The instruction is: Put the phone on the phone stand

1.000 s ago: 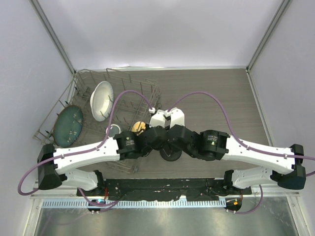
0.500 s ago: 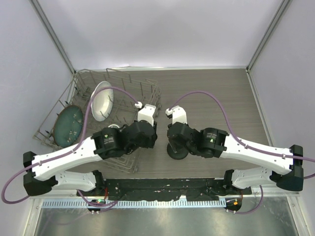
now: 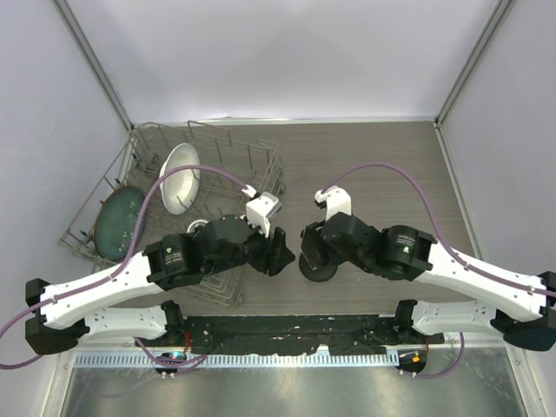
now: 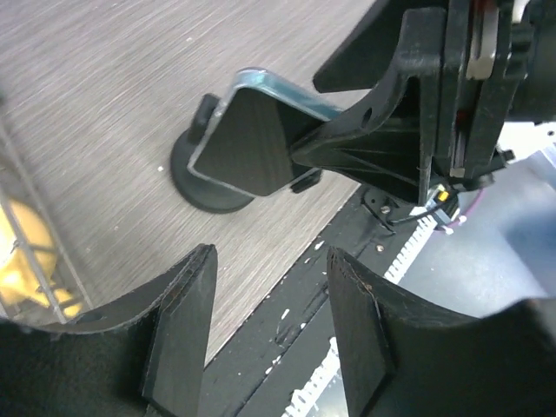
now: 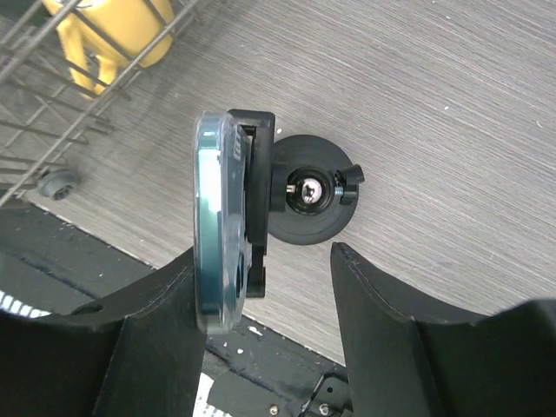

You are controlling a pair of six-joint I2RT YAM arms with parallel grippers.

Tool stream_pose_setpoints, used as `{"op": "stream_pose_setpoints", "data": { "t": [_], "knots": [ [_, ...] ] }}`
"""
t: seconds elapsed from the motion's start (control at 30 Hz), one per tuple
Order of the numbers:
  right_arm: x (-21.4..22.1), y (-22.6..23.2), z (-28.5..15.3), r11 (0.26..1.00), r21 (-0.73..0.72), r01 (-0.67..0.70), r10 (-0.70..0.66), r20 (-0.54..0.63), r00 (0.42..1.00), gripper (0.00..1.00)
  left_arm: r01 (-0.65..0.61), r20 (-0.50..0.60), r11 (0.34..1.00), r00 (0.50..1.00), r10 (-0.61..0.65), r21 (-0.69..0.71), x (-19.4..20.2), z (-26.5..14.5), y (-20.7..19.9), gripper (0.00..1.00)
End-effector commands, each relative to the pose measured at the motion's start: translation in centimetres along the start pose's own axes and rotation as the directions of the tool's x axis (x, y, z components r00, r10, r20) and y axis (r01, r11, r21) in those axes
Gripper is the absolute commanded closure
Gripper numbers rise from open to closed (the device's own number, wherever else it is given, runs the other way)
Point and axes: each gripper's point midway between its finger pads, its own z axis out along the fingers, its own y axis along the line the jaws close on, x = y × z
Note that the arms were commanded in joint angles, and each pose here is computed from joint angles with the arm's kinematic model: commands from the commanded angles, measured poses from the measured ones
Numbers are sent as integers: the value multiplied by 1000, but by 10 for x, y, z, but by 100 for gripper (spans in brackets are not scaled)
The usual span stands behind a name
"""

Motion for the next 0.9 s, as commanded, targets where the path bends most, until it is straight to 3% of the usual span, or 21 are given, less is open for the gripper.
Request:
{"op": "stream_pose_setpoints", "data": {
  "t": [0.0, 0.1, 0.33, 0.5, 0.63, 0.87],
  "knots": [
    [-13, 2, -22, 995, -93, -48, 56, 80, 995, 40, -108, 114, 978, 990, 89, 176, -30, -3, -27, 43],
    [-14, -1, -25, 992, -111, -58, 71, 113, 991, 46, -102, 116, 980, 990, 83, 171, -37, 1, -18, 42],
    [-21, -8, -28, 995, -81, -58, 69, 140, 988, 77, -58, 58, 977, 997, 47, 204, -29, 14, -11, 42],
    [-25, -7, -27, 996, -82, -37, 49, 152, 987, 79, -48, 50, 976, 998, 38, 214, -24, 16, -11, 42],
    [-28, -3, -23, 997, -75, -30, 41, 145, 989, 68, -45, 53, 978, 998, 35, 202, -22, 16, -8, 42],
    [-33, -2, -15, 999, -32, -17, 21, 133, 991, 66, -42, 58, 980, 998, 31, 194, -23, 12, -5, 42]
  ]
}}
